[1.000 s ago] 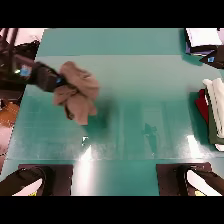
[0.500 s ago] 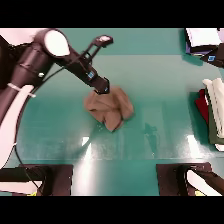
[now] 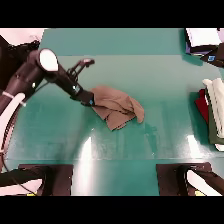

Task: Fold the shirts.

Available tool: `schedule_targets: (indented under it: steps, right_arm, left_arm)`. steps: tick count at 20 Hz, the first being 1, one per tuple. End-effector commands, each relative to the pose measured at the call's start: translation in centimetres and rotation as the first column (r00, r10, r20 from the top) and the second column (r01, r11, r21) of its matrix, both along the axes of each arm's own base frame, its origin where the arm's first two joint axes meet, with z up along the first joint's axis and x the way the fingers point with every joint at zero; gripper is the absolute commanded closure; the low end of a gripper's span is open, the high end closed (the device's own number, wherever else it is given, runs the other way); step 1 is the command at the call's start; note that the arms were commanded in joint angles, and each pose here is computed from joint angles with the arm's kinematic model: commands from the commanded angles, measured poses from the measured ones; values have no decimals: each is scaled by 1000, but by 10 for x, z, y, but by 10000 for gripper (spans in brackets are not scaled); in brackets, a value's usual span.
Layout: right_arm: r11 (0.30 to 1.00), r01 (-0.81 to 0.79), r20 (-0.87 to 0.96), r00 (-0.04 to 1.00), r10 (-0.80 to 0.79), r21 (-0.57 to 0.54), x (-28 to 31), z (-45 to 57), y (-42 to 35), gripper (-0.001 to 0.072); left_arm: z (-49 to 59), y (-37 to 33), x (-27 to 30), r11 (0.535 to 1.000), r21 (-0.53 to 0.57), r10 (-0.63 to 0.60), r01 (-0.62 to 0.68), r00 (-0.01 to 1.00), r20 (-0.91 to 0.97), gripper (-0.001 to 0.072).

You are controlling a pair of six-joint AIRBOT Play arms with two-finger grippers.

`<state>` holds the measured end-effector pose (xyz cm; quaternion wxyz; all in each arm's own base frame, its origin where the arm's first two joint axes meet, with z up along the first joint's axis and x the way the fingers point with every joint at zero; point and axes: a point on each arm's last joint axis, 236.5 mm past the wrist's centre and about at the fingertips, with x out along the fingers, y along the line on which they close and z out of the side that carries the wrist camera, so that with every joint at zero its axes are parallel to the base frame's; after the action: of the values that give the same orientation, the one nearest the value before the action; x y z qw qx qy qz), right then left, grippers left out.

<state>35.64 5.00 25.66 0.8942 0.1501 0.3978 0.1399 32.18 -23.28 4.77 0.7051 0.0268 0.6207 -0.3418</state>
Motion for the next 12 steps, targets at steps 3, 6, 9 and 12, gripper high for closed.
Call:
schedule_targets:
  steps: [3,6,9,12]
  right_arm:
    - [1000,-16,0,1000,16,0,-1,0,6,691]
    - [999,-53,2,999,53,-4,-3,0,19,692]
    - [998,-65,8,998,65,-7,-3,0,24,692]
    - [998,-66,6,998,66,-7,-3,0,24,692]
  left_arm:
    - [-68,-20,-12,953,-170,237,-250,967,-91,164]
    - [-74,-23,7,915,-222,333,-338,941,-61,164]
    - [-96,-24,-4,924,-177,318,-340,938,-139,164]
    - [-104,-24,2,917,-173,337,-358,931,-140,164]
